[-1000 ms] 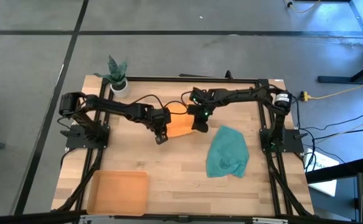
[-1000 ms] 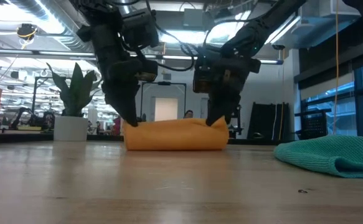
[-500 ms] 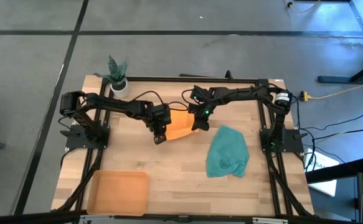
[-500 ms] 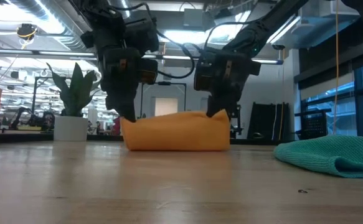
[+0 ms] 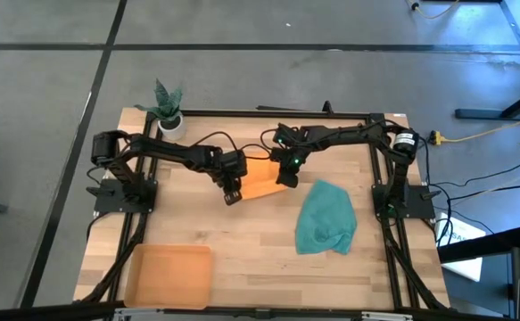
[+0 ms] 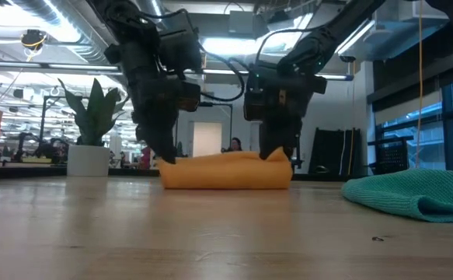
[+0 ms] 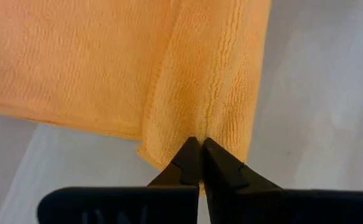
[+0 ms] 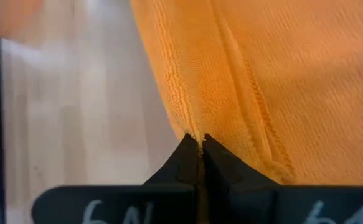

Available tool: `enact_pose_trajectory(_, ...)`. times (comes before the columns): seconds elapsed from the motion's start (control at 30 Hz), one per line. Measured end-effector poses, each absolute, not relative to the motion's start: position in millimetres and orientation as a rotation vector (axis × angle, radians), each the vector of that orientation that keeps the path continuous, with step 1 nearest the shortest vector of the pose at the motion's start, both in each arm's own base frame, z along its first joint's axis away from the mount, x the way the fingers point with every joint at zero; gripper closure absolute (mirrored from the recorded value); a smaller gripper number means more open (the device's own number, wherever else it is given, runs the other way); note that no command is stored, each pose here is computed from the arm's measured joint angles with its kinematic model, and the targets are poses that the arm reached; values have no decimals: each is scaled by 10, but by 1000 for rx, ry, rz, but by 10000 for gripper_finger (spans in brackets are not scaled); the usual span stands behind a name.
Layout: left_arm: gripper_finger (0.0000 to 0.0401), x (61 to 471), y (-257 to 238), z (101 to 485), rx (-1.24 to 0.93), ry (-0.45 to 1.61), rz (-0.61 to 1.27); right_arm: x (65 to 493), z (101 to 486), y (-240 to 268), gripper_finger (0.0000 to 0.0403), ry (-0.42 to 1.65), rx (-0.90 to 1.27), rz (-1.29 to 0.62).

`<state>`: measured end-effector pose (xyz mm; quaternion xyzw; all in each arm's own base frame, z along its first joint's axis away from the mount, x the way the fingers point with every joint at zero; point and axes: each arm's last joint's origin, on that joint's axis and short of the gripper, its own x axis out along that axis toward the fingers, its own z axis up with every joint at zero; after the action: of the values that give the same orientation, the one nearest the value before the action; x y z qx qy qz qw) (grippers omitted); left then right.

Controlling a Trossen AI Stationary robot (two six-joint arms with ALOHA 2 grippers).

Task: Roll microfiber towels into tight, uniform cylinder then place into a basket
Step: Roll the orange microfiber towel

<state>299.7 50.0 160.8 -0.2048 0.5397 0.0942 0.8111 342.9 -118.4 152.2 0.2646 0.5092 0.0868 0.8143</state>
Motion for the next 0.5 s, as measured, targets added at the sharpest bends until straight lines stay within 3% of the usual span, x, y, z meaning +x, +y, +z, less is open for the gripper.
enact_pose_trajectory(0.5,401,3043,554,1550,-388,1122,314,3411,1481,-1220,394,1132,500,25)
